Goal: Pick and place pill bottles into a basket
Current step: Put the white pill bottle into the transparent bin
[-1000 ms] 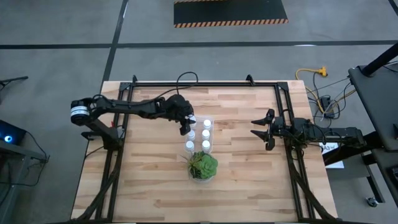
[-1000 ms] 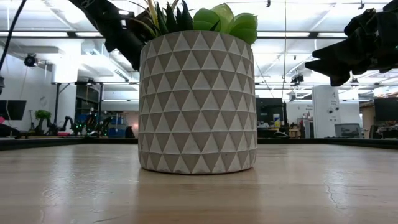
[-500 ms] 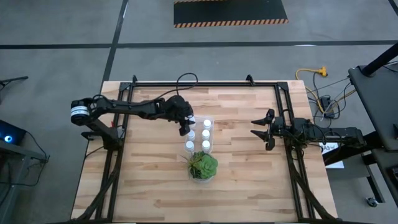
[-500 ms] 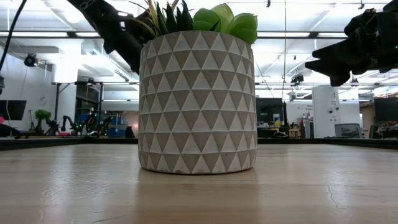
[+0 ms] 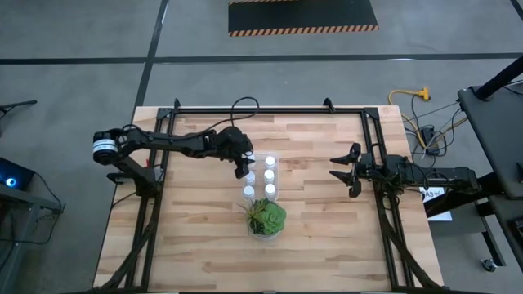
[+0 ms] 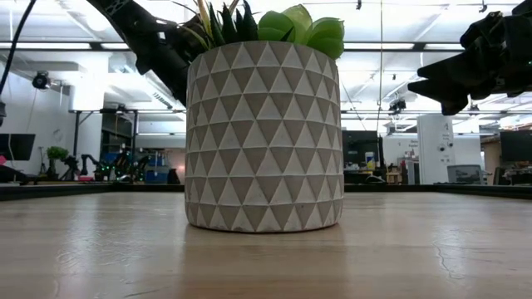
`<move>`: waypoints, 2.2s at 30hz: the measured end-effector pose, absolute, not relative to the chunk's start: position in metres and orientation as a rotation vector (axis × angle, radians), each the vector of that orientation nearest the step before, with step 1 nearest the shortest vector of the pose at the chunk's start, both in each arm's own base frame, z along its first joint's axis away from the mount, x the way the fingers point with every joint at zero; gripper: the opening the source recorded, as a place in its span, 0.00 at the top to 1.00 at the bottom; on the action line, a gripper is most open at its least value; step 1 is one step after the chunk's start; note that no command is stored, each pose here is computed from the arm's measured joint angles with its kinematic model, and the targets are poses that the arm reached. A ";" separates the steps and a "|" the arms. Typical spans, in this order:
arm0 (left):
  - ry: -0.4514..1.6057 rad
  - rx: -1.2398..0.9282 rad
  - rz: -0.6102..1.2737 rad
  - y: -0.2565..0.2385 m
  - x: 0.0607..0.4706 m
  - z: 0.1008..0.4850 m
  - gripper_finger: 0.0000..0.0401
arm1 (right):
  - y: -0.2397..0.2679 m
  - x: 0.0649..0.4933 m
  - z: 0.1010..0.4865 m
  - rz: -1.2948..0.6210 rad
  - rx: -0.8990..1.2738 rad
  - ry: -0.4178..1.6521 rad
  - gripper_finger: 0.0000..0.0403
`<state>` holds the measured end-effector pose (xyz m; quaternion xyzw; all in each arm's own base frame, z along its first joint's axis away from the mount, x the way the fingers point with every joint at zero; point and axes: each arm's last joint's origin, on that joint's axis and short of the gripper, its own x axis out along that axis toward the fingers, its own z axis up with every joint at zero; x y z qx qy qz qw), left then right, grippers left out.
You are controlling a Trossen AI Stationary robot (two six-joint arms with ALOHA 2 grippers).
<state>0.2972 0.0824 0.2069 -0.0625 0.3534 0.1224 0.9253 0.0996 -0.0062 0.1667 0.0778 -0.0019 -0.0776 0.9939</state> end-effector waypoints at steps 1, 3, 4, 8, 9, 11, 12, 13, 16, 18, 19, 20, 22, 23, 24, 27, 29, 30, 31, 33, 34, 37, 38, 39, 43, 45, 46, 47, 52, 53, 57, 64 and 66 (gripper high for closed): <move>0.723 -0.128 0.251 0.082 0.297 0.207 0.60 | -0.006 0.100 0.167 -0.155 0.156 -0.004 0.48; 0.706 -0.127 0.251 0.083 0.298 0.208 0.59 | -0.006 0.100 0.167 -0.156 0.156 -0.004 0.48; 0.693 -0.130 0.253 0.083 0.299 0.209 0.59 | -0.006 0.100 0.167 -0.155 0.156 -0.004 0.48; 0.687 -0.168 0.268 0.083 0.299 0.208 0.59 | -0.006 0.100 0.167 -0.155 0.156 -0.004 0.48; 0.688 -0.170 0.269 0.083 0.300 0.207 0.59 | -0.006 0.100 0.167 -0.156 0.156 -0.004 0.48; 0.696 -0.172 0.269 0.084 0.300 0.205 0.59 | -0.006 0.100 0.167 -0.155 0.156 -0.004 0.48; 0.704 -0.173 0.269 0.083 0.300 0.204 0.59 | -0.006 0.100 0.167 -0.155 0.156 -0.004 0.48; 0.703 -0.173 0.269 0.083 0.300 0.204 0.59 | -0.006 0.100 0.167 -0.156 0.156 -0.004 0.48; 0.699 -0.173 0.269 0.083 0.300 0.204 0.59 | -0.006 0.100 0.167 -0.156 0.156 -0.004 0.48; 0.710 -0.174 0.269 0.083 0.300 0.202 0.59 | -0.006 0.100 0.167 -0.155 0.156 -0.004 0.48; 0.711 -0.174 0.269 0.083 0.300 0.201 0.59 | -0.006 0.100 0.167 -0.155 0.156 -0.004 0.48; 0.711 -0.174 0.269 0.083 0.300 0.201 0.59 | -0.006 0.100 0.167 -0.156 0.156 -0.004 0.48; 0.712 -0.174 0.269 0.083 0.299 0.200 0.59 | -0.006 0.100 0.167 -0.155 0.156 -0.004 0.48; 0.716 -0.175 0.269 0.083 0.299 0.199 0.59 | -0.006 0.100 0.167 -0.155 0.156 -0.004 0.48; 0.721 -0.177 0.269 0.083 0.298 0.198 0.59 | -0.006 0.100 0.167 -0.156 0.156 -0.004 0.48; 0.720 -0.176 0.269 0.083 0.298 0.198 0.59 | -0.006 0.100 0.167 -0.156 0.156 -0.004 0.48; 0.720 -0.176 0.269 0.083 0.298 0.198 0.59 | -0.006 0.100 0.167 -0.155 0.156 -0.004 0.48; 0.720 -0.177 0.267 0.083 0.298 0.198 0.59 | -0.006 0.100 0.167 -0.156 0.156 -0.004 0.48; 0.719 -0.178 0.263 0.083 0.298 0.198 0.59 | -0.006 0.100 0.167 -0.156 0.156 -0.004 0.48; 0.719 -0.180 0.258 0.082 0.298 0.198 0.59 | -0.006 0.100 0.167 -0.155 0.156 -0.004 0.48; 0.719 -0.182 0.253 0.082 0.298 0.198 0.58 | -0.006 0.100 0.167 -0.156 0.156 -0.004 0.48; 0.718 -0.185 0.244 0.082 0.298 0.198 0.56 | -0.006 0.100 0.167 -0.156 0.156 -0.004 0.48; 0.718 -0.186 0.242 0.082 0.298 0.198 0.54 | -0.006 0.100 0.167 -0.156 0.156 -0.004 0.48; 0.718 -0.186 0.241 0.082 0.298 0.198 0.53 | -0.006 0.100 0.167 -0.156 0.156 -0.004 0.48; 0.718 -0.186 0.240 0.082 0.298 0.198 0.48 | -0.006 0.100 0.167 -0.156 0.156 -0.004 0.48; 0.718 -0.187 0.239 0.082 0.298 0.198 0.46 | -0.006 0.100 0.167 -0.155 0.156 -0.004 0.48; 0.718 -0.187 0.239 0.082 0.298 0.198 0.46 | -0.006 0.100 0.167 -0.156 0.156 -0.004 0.48; 0.718 -0.187 0.240 0.082 0.298 0.198 0.46 | -0.006 0.100 0.167 -0.156 0.156 -0.004 0.48; 0.718 -0.187 0.239 0.082 0.298 0.198 0.45 | -0.006 0.100 0.167 -0.156 0.156 -0.004 0.48; 0.718 -0.187 0.239 0.082 0.298 0.198 0.45 | -0.006 0.100 0.167 -0.156 0.156 -0.004 0.48; 0.718 -0.188 0.239 0.082 0.298 0.198 0.45 | -0.006 0.100 0.167 -0.156 0.156 -0.004 0.48; 0.718 -0.189 0.240 0.082 0.298 0.198 0.45 | -0.006 0.100 0.167 -0.156 0.156 -0.004 0.48; 0.717 -0.195 0.242 0.082 0.298 0.198 0.45 | -0.006 0.100 0.167 -0.155 0.156 -0.004 0.48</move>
